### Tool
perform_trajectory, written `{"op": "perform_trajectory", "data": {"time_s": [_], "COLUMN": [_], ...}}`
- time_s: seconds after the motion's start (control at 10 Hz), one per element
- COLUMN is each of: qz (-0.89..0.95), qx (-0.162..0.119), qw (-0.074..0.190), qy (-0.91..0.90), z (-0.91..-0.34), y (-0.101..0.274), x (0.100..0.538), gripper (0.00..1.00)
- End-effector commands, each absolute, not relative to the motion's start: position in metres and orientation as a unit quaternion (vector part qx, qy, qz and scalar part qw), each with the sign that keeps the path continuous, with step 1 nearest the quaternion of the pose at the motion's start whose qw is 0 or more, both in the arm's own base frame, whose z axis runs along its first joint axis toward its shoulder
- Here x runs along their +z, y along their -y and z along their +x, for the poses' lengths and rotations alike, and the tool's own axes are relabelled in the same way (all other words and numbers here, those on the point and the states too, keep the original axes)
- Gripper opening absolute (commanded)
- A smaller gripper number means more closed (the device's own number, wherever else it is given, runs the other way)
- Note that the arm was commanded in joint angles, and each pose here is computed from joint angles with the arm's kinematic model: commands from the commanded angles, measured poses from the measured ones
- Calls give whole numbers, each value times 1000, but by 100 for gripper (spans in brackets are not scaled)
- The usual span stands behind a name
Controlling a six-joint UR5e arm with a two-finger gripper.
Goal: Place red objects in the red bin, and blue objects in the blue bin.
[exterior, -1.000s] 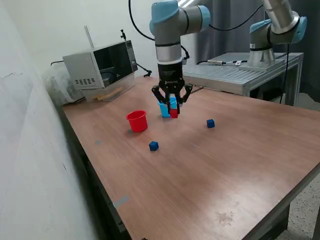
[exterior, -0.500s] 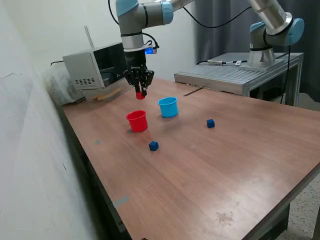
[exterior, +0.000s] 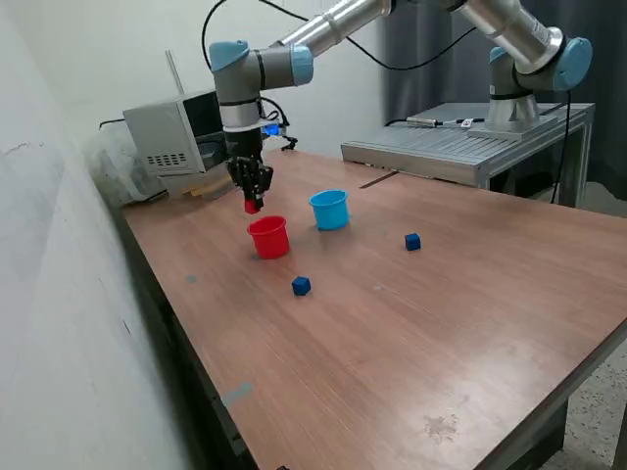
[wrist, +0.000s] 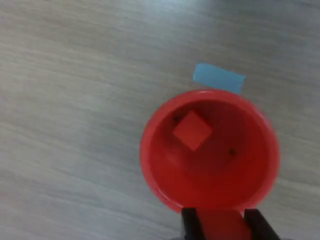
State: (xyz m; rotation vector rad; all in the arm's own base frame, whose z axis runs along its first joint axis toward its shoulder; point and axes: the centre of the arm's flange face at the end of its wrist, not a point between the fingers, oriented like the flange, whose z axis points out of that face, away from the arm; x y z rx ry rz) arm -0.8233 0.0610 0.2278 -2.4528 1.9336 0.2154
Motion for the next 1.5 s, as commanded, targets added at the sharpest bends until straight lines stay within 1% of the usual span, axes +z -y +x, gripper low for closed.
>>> {"op": "perform_trajectory", "data": {"time_s": [0.0,0.2,0.4,0.5,0.7,0.9,1.2,1.3,1.4], "qz": [-771,-771,-769,-771,-772,-778,-779,-779,-778], "qx": [72,71,68,62,60,49,51,51,52], "qw": [8,15,41,46,47,50,47,48,48], "qy": [-633,-632,-635,-633,-631,-624,-623,-623,-624], "z": [-828,-826,-820,-818,-816,-809,-808,-808,-808], "y": [-70,-71,-80,-80,-77,-62,-60,-61,-62], "x": [209,206,205,202,200,200,205,205,205], "gripper": [0,0,0,0,0,0,0,100,100]}}
